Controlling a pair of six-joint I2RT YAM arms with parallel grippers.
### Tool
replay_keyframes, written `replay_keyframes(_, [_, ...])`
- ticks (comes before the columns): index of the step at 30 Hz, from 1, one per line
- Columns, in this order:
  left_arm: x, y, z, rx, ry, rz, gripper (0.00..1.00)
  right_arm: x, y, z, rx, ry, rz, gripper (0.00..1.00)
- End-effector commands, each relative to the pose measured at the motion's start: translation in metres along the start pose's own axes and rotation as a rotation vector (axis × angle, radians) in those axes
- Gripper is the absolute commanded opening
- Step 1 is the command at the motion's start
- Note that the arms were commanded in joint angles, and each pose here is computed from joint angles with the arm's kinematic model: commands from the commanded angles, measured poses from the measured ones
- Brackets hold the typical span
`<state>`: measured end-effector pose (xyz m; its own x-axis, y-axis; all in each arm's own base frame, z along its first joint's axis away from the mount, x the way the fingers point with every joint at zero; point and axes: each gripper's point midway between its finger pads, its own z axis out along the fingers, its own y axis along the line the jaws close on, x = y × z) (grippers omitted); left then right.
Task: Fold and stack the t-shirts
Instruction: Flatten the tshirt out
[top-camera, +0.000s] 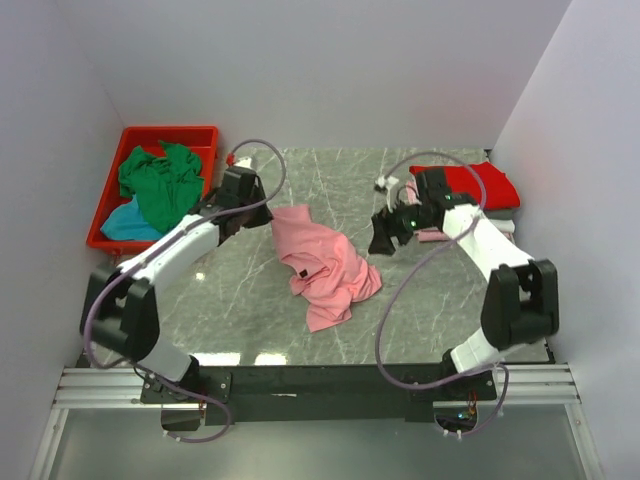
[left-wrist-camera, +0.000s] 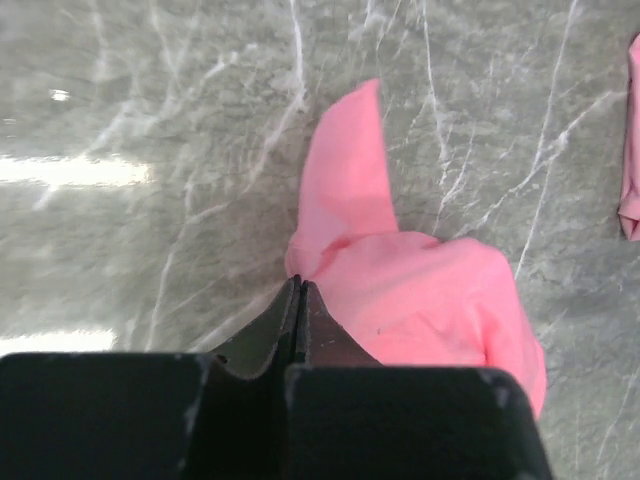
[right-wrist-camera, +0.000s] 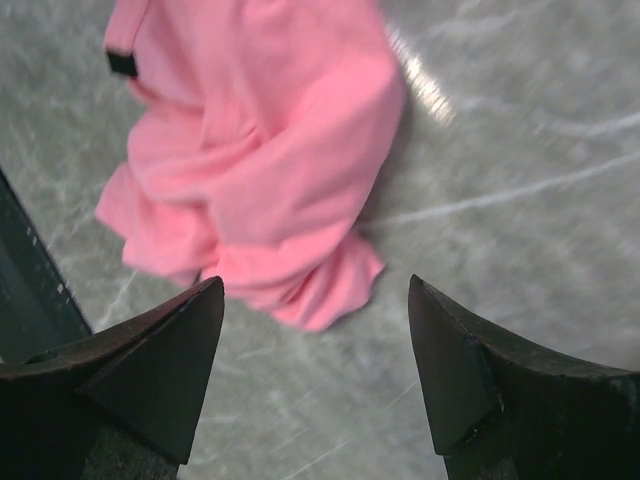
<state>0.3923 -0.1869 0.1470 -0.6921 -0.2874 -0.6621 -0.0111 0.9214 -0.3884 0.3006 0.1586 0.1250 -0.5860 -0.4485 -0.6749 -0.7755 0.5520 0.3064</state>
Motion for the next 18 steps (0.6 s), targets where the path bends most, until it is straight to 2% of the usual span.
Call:
replay_keyframes(1, [-0.038,0.009,-0.045,-0.035,-0.14,0.032,0.0,-0.027,-0.006,0.002,-0.021,-0.004,0.007,0.8])
replay_keyframes(3, [-0.059,0.023,-0.072,-0.049,-0.206,0.009,0.0,-0.037,-0.009,0.007,-0.033,-0.01,0.006,0.8])
replay_keyframes(6, [-0.068,0.045,-0.099,-0.061,-0.24,-0.006,0.0,-0.043,-0.015,0.013,-0.028,-0.014,0.002,0.8])
replay_keyframes(13, [-0.04,0.068,-0.124,-0.066,-0.172,0.067,0.0,-0.075,-0.015,0.039,-0.045,0.004,-0.029,0.8])
replay_keyframes(18, [-0.028,0.076,-0.138,-0.075,-0.185,0.081,0.0,-0.092,-0.014,0.071,-0.09,0.023,0.008,0.79])
